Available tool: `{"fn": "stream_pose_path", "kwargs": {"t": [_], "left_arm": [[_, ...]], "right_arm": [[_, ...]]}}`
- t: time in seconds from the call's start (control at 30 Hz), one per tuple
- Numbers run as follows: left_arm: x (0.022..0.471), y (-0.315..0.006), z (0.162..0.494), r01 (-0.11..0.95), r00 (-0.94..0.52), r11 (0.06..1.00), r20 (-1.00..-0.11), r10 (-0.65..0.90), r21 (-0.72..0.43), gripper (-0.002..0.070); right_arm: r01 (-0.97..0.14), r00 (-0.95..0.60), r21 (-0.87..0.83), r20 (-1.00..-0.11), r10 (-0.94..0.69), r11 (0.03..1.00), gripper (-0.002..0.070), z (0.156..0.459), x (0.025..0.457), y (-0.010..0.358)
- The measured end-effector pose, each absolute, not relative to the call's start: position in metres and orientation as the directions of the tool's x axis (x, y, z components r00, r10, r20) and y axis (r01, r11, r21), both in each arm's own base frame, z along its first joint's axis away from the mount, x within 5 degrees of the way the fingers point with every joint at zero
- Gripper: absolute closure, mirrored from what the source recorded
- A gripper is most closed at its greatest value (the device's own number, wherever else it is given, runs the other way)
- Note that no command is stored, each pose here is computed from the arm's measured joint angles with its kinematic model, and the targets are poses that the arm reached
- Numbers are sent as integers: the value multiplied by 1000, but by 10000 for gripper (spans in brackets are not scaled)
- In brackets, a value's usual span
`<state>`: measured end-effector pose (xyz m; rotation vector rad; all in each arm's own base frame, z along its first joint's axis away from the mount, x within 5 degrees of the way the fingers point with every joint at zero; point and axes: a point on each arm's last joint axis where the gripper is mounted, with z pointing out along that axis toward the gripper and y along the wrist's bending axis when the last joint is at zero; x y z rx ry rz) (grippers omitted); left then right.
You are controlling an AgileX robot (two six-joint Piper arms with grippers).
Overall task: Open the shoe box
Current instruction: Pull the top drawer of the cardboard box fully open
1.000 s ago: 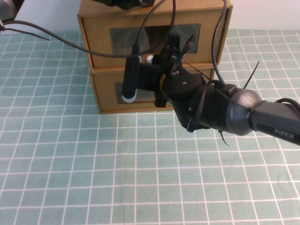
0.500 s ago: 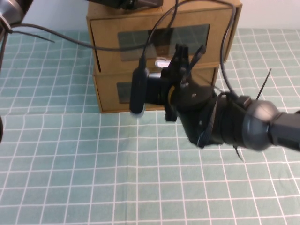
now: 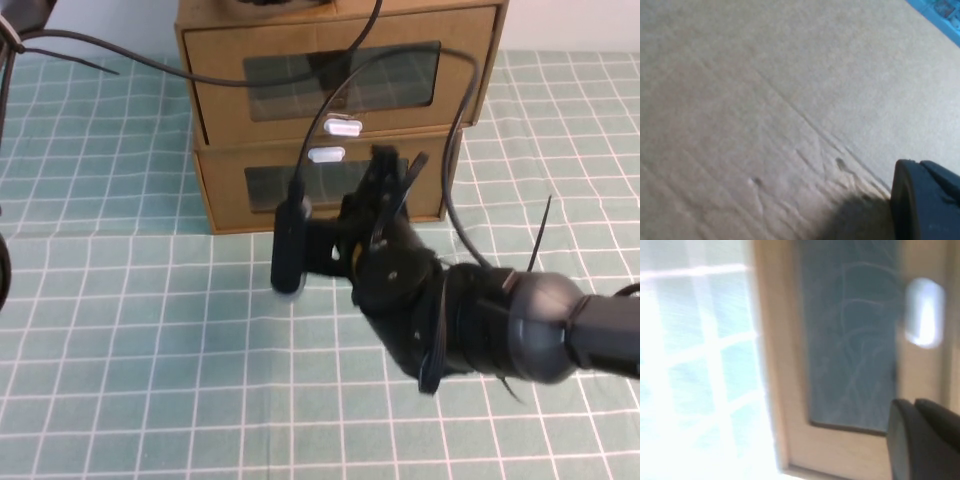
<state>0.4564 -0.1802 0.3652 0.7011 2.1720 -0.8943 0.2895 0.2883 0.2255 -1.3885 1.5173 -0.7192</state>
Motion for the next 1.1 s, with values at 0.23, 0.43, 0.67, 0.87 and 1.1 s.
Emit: {"fn": "stream_pose_path", "kwargs": {"t": [0.23,0.43,0.67,0.87,1.1], "left_arm": [[461,-164,368,645,-660,630,-731,174,-433,684],[465,-147,368,626,-674,636,-724,150,-451,684],[466,-149,368,657,-650,612,-742,165,-440,684],[465,-153,367,668,-641,605,-748,171,-434,684],[465,-153,367,670,-639,604,-750,172,-432,685]], "right_arm": [[-347,18,-890,-321,-947,295,680,254,319,277],[-377,105,-872,-374,-921,311,550,268,323,286],[-397,169,-893,-299,-939,212,428,258,326,295],[-370,180,-902,-305,-935,223,423,264,336,306],[-339,176,-908,-319,-931,247,422,273,343,310]]}}
